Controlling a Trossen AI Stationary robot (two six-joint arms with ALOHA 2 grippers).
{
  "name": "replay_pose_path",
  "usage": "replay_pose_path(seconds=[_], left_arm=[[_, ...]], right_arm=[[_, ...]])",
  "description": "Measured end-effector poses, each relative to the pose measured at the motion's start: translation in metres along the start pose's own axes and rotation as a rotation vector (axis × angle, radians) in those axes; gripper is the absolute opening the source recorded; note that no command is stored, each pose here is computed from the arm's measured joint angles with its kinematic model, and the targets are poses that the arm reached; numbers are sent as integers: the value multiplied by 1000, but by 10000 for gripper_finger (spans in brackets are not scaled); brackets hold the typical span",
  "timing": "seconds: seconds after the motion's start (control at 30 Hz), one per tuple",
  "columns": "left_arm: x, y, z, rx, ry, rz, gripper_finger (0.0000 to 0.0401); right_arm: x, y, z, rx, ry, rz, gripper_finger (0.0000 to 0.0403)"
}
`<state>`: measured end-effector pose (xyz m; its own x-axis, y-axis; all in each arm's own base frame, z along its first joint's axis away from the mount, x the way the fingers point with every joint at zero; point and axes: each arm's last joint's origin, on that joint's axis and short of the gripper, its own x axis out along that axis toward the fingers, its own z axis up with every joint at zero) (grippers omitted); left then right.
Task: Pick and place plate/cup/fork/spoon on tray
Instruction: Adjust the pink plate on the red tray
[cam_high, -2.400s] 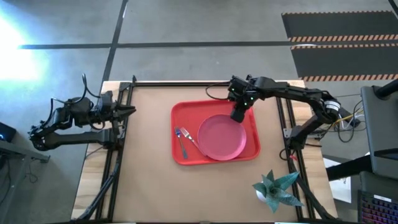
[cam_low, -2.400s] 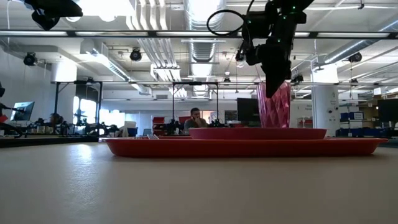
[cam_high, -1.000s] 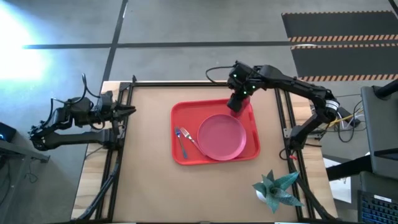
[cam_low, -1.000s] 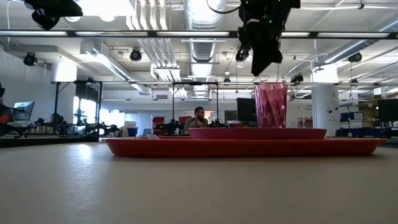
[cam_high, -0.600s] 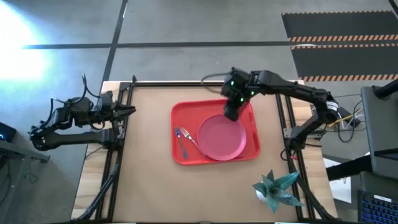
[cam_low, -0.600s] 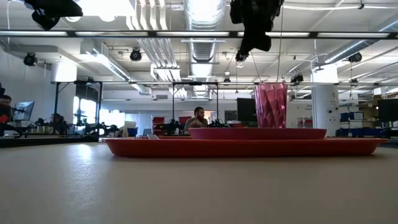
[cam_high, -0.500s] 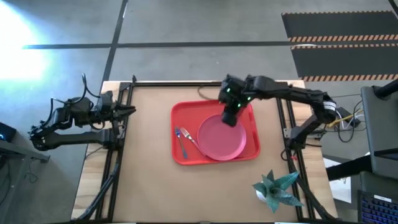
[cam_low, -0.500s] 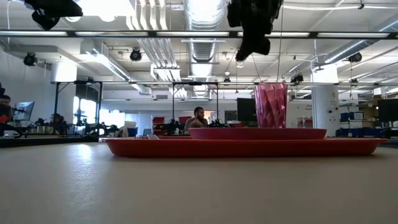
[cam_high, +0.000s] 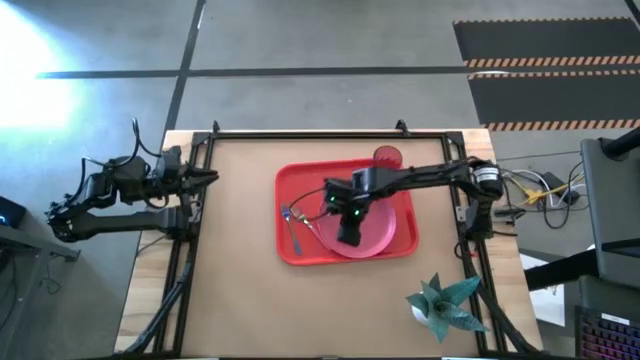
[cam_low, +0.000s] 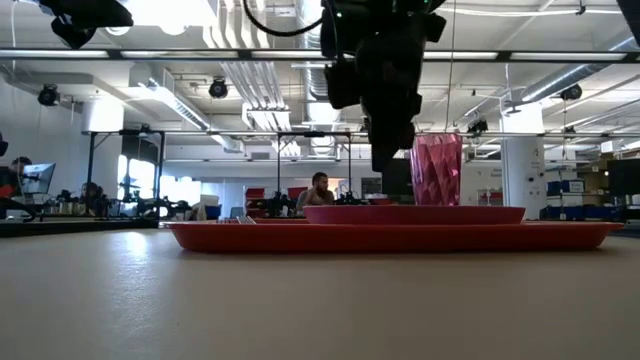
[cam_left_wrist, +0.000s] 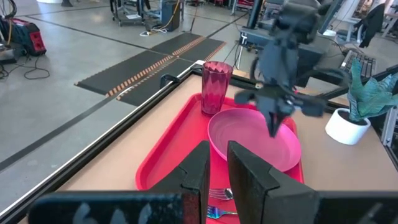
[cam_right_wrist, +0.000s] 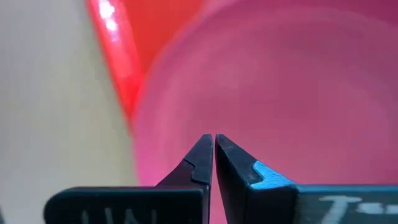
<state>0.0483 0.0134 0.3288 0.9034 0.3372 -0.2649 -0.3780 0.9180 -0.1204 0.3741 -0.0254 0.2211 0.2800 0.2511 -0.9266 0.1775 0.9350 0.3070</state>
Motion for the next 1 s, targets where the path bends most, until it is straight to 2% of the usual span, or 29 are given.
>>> replay_pose_path(seconds=[0.13,0.3,0.87,1.0], left_arm=[[0,0,0,0,0,1,38],[0,0,0,0,0,0,38],[0,0,0,1,2,1,38],[0,0,0,1,1,1,38]], right_arm=[[17,15,7,-43,11,36,8],[33,21,8,-47,41,38,8],[68,19,7,-44,121,33,8],[72,18,9,-51,98,39,8]])
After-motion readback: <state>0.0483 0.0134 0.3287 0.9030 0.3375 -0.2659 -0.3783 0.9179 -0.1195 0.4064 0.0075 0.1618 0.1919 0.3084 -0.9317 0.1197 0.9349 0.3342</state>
